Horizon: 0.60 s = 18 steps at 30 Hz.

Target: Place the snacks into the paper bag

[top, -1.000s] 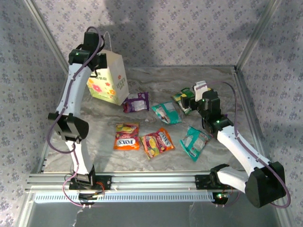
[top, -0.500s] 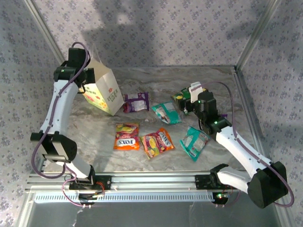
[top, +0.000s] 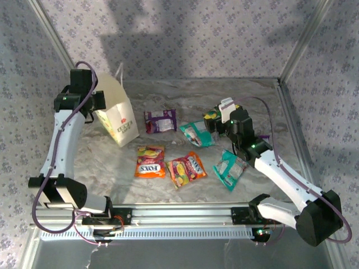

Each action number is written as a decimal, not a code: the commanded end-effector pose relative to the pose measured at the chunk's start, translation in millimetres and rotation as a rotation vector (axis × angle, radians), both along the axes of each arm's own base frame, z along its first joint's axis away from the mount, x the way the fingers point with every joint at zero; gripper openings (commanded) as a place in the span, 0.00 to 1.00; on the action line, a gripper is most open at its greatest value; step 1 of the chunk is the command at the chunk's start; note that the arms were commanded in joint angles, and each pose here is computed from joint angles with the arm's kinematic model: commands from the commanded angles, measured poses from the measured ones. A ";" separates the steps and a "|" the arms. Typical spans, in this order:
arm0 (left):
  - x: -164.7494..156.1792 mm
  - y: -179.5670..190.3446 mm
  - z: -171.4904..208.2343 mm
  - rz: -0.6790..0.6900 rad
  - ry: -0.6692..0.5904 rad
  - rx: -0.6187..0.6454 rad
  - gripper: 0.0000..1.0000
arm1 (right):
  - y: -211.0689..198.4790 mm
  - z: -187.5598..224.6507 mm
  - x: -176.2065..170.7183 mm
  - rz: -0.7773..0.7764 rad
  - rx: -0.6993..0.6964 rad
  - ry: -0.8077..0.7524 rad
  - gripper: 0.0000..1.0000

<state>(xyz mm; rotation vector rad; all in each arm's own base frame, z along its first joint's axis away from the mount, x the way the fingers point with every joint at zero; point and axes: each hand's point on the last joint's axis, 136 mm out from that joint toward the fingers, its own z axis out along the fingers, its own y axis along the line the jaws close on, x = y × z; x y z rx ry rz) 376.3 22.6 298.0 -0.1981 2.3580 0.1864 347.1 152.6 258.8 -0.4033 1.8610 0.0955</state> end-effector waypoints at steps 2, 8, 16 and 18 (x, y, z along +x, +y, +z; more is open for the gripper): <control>-5.6 1.8 6.9 -0.018 -0.012 0.001 0.03 | 0.0 21.2 -2.2 -0.015 0.019 -0.035 1.00; -11.5 4.8 11.1 -0.011 -0.010 0.008 0.08 | 2.1 20.5 -3.1 -0.011 0.011 -0.033 1.00; -30.6 8.1 11.2 0.007 0.046 0.015 0.40 | 6.2 16.6 -0.2 0.001 -0.002 -0.024 1.00; -37.0 10.1 9.5 0.022 0.063 0.017 0.42 | 8.1 15.8 0.7 0.007 -0.005 -0.023 1.00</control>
